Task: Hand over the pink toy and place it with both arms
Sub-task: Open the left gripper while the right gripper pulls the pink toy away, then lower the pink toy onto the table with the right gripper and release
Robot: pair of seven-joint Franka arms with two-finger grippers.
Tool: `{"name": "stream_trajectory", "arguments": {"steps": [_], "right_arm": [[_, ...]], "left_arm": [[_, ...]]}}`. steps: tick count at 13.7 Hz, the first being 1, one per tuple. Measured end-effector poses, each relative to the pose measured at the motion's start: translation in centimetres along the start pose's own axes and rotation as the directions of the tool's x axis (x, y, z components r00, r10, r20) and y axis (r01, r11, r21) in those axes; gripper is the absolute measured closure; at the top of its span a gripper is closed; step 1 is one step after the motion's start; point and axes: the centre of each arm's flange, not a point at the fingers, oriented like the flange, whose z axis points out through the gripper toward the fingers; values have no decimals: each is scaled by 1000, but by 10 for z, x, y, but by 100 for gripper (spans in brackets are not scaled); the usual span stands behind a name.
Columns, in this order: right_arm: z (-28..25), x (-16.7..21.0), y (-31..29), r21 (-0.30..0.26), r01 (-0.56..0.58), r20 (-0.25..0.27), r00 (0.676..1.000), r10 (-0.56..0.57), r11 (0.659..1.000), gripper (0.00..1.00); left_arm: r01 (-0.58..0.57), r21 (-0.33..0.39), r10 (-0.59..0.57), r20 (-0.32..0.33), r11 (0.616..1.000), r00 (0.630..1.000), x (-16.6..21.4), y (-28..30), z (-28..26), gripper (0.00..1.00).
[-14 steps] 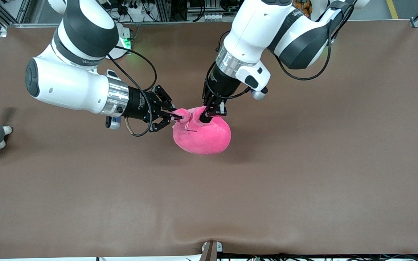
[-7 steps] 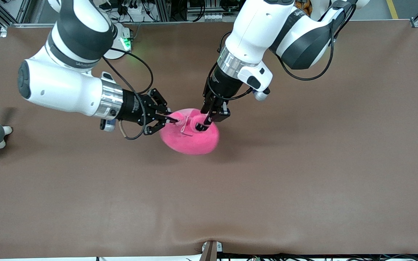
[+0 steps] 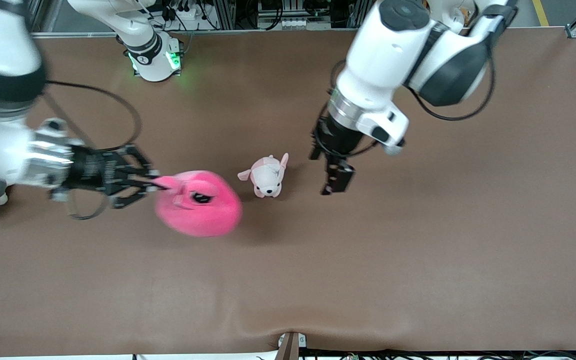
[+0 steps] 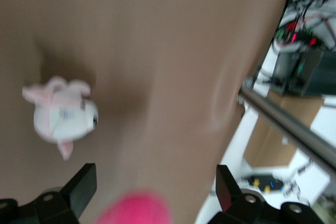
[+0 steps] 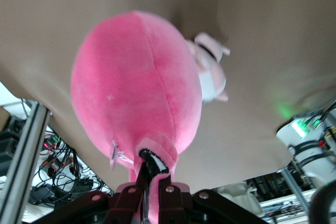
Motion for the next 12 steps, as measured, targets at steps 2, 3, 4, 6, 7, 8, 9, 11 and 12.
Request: {"name": "stream_trajectory", "arguments": {"steps": [2,3,4,6,7,8,9,11,12], "right_arm": [[-32,64,-11,-27,29,10,1000,-29,999,90],[-44,99,-17,-41,46,19,999,-46,998,90],[-51,137,-22,-58,64,31,998,-62,996,90],[-54,217,-32,-103,109,62,993,-103,989,90],[-50,255,-35,-126,130,75,990,-121,983,90],[-42,293,-39,-145,141,90,988,-129,979,90],[-31,327,-42,-158,146,110,985,-130,977,90],[-9,383,-44,-178,172,153,977,-146,969,90],[0,399,-44,-187,196,165,972,-166,963,90]], "left_arm": [[-47,28,48,-53,999,997,32,22,3,0],[-74,47,78,-77,996,994,48,32,5,0],[-101,64,106,-96,993,990,66,42,6,0],[-142,91,152,-121,986,981,98,61,8,0],[-165,104,178,-129,981,976,113,68,10,0],[-190,115,205,-134,975,969,127,75,13,0],[-208,122,224,-138,970,965,139,80,13,0],[-238,130,255,-144,963,956,164,92,10,0],[-263,139,282,-142,955,949,175,94,8,0]]}}
